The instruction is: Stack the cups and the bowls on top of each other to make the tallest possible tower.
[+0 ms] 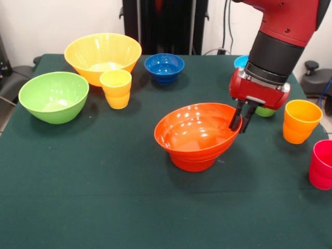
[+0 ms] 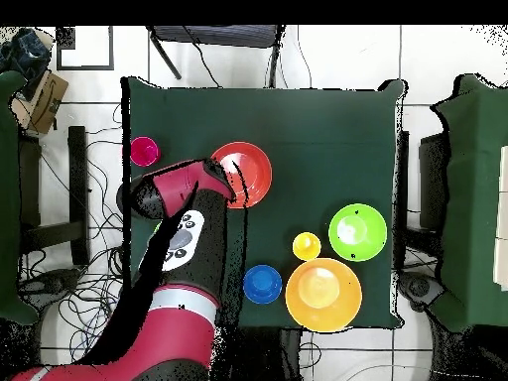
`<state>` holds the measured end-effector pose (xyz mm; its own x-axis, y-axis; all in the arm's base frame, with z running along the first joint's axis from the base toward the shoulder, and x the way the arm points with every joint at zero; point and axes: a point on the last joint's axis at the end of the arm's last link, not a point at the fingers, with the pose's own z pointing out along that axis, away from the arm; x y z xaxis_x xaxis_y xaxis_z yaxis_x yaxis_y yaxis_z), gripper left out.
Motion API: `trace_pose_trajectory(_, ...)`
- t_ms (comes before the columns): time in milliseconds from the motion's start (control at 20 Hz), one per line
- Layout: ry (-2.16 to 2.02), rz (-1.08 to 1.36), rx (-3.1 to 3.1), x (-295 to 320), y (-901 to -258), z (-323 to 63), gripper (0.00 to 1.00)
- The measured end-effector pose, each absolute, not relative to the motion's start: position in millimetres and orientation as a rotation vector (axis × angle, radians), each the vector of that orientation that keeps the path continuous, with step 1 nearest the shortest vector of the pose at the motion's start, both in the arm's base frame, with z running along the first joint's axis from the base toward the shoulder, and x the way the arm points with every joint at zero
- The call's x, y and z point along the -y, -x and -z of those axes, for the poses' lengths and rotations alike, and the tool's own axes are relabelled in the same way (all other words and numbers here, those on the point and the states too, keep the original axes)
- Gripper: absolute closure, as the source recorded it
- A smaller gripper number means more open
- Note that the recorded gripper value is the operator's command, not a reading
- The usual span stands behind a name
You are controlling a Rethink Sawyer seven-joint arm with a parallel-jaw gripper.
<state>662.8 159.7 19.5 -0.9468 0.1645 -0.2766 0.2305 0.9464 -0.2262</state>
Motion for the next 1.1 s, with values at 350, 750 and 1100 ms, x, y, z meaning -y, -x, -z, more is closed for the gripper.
trace_pose_trajectory(350,-0.310,0.400,-2.872,-158,-658,-16,1.00)
trace_pose_trajectory(750,-0.362,0.456,-2.940,-154,-647,-15,1.00)
trace_pose_trajectory(1100,-0.389,0.514,-2.990,-148,-638,-16,1.00)
